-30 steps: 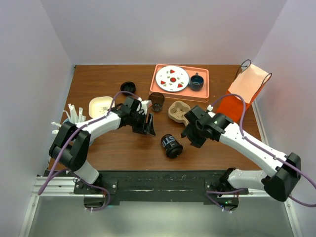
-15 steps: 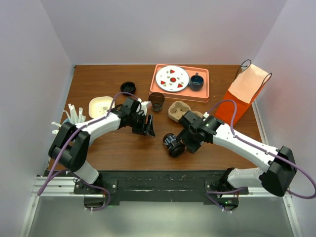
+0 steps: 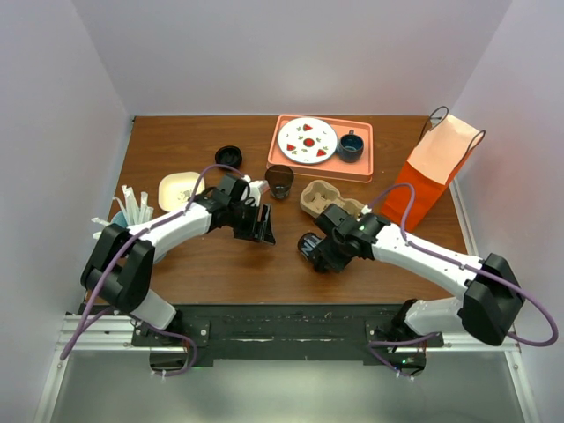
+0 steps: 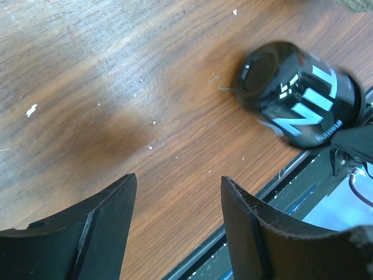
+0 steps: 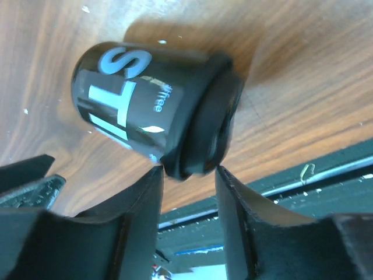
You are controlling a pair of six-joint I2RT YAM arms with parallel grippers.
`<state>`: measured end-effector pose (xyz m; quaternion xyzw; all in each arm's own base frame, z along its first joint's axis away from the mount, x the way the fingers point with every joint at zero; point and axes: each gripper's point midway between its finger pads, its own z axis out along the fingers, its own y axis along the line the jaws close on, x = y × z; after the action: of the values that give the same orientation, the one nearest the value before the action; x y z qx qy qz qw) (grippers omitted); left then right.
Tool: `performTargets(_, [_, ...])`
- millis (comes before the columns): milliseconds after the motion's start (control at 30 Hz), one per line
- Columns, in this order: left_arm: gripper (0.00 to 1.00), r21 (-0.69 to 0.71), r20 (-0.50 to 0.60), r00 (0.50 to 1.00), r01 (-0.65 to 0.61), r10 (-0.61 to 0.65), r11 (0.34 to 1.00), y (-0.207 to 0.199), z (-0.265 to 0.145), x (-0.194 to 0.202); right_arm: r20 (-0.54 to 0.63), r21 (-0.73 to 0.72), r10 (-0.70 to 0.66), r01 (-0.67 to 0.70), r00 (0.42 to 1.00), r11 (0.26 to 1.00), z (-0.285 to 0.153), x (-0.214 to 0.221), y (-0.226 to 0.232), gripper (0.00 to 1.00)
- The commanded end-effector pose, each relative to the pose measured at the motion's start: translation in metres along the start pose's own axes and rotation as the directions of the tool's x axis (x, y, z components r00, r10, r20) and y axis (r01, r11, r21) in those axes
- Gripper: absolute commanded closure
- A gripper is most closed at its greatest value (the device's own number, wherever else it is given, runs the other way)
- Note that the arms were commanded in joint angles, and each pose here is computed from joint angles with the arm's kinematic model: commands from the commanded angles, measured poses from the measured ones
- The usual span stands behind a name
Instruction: Pack the takeout coffee
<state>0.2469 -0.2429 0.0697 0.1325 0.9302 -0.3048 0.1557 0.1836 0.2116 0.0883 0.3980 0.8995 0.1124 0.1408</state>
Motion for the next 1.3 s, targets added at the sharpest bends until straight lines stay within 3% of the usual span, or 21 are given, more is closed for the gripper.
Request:
performTargets(0, [0.36, 0.015, 0.051, 0.998, -0.036, 0.035, 0.999, -0.012, -0.013, -0.008, 0.132, -0.004, 0.013, -0.013, 0.991, 1.0, 0.005, -0.023, -0.001, 0.63])
performTargets(33, [0.36, 0.013, 0.055, 0.998, -0.034, 0.033, 0.999, -0.012, -0.014, -0.008, 0.143, 0.002, 0.003, -0.004, 0.99, 1.0, 0.003, -0.025, -0.003, 0.7])
performTargets(133, [0.36, 0.008, 0.067, 0.997, -0.035, 0.034, 0.999, -0.013, -0.018, -0.01, 0.174, 0.027, -0.038, 0.034, 0.984, 0.999, -0.002, -0.032, -0.007, 0.8])
performTargets(400, [0.36, -0.017, 0.095, 0.994, -0.048, 0.049, 0.999, -0.01, -0.024, -0.013, 0.259, 0.092, -0.178, 0.159, 0.949, 0.983, -0.029, -0.055, -0.003, 0.85])
performTargets(567, [0.36, -0.029, 0.109, 0.993, -0.049, 0.052, 0.998, -0.007, -0.024, -0.014, 0.265, 0.073, -0.416, 0.412, 0.87, 0.908, -0.046, -0.06, 0.015, 0.75])
performTargets(633, [0.36, -0.03, 0.108, 0.993, -0.05, 0.053, 0.998, -0.007, -0.023, -0.014, 0.27, 0.054, -0.435, 0.437, 0.859, 0.898, -0.049, -0.061, 0.016, 0.63])
performTargets(767, [0.36, -0.027, 0.111, 0.992, -0.049, 0.052, 0.998, -0.007, -0.021, -0.015, 0.271, 0.022, -0.441, 0.452, 0.856, 0.892, -0.042, -0.058, 0.014, 0.48])
performTargets(1000, [0.36, -0.03, 0.097, 0.994, -0.049, 0.052, 0.998, -0.007, -0.019, -0.017, 0.255, 0.063, -0.461, 0.461, 0.85, 0.885, -0.019, -0.055, 0.015, 0.45])
performTargets(1267, [0.36, -0.057, 0.086, 0.994, -0.063, 0.067, 0.996, -0.004, -0.024, -0.016, 0.253, 0.109, -0.478, 0.466, 0.841, 0.878, 0.012, -0.057, 0.02, 0.5])
